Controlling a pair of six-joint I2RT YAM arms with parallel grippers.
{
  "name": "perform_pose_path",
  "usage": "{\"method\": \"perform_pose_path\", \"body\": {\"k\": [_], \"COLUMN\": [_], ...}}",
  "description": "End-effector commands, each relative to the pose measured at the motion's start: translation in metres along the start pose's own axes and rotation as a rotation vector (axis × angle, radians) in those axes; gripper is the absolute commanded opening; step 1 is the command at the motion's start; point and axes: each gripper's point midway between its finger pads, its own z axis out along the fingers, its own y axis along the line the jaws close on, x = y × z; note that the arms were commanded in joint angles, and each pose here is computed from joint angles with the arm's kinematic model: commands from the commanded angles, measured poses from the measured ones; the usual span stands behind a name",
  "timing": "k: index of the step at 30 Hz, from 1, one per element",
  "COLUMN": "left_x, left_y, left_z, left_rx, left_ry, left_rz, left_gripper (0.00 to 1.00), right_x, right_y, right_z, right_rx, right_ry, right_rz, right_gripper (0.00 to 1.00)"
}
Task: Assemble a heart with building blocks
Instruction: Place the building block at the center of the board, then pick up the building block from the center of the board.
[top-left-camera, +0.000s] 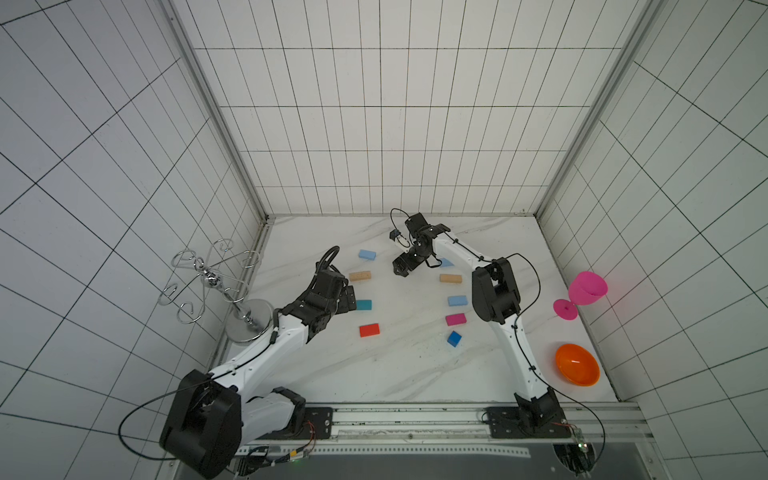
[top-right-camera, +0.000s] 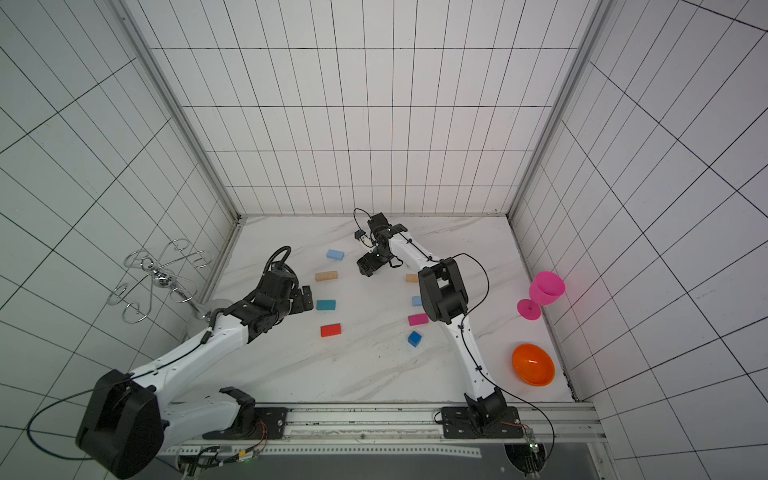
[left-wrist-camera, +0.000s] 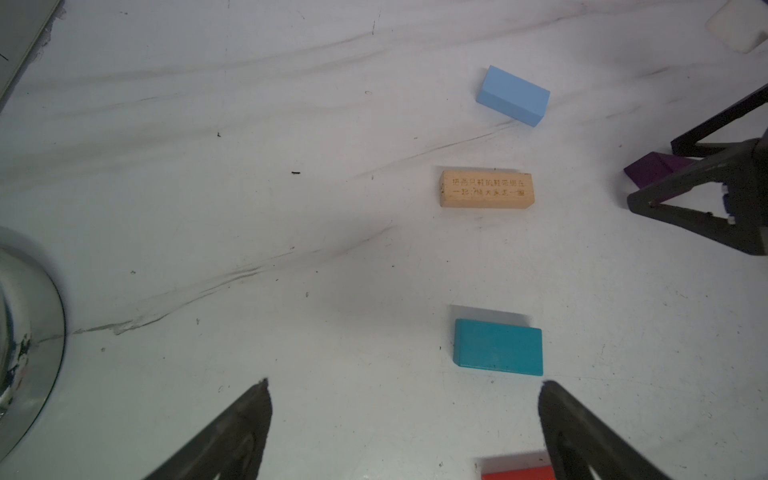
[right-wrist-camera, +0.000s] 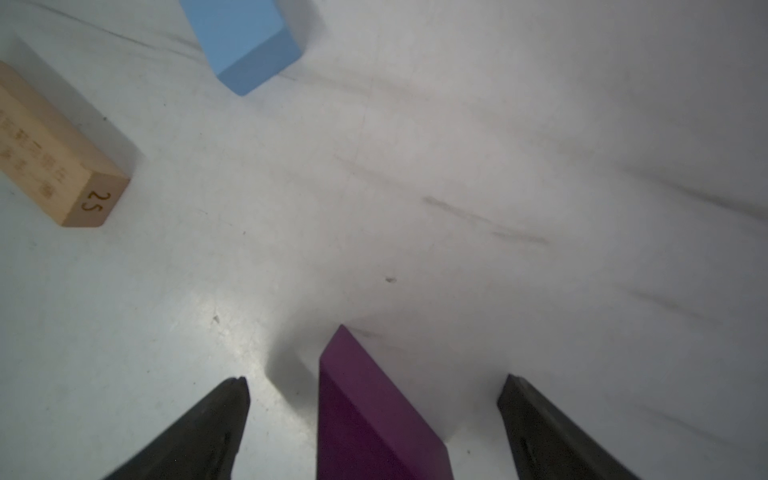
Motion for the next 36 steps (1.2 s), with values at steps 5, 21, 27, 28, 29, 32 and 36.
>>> {"method": "perform_pose_path", "body": {"k": [5,21,27,28,29,32,36], "left_x": [-0.028,-0.109,-0.118,-0.118,-0.118,-0.117,-0.115], "left_y": [-0.016,-0.108,-0.113,-0.112,-0.112,-0.110,-0.103], "left_z": [0.002,0.124,0.162,0.167,0.170,0.180,0.190], "left_rx": [0.021,0.014,-0.012,-0.006,-0.002,-0.012,-0.014], "left_ry": [-0.032,0.152,0.230,0.240,0.246,0.246,0.263], "left_rz": [-0.009,0.361,0.402,0.394,0.391,0.404,0.388], "left_gripper": [0.99,0.99,0.97,0.97,0.97,0.97,0.97], "right_x": [-0.037,0.099,0.122,0.124,0.126,0.125,0.121], "right_y": [0.000,-0.043,-0.052,-0.056,-0.059,-0.070,-0.079], "right_z": [-0.103,-0.149,-0.154,-0.155,-0.156,-0.161,-0.163], "right_rx": [0.057,0.110,0.143,0.150,0.157,0.177,0.173], "right_ry": [-0.146,-0.015,0.008,0.007,0.005,-0.009,-0.026], "right_rz": [0.019,0.616,0.631,0.639,0.645,0.661,0.688], "right_gripper": [0.99,0.99,1.00,1.00,1.00,1.00,0.99]}}
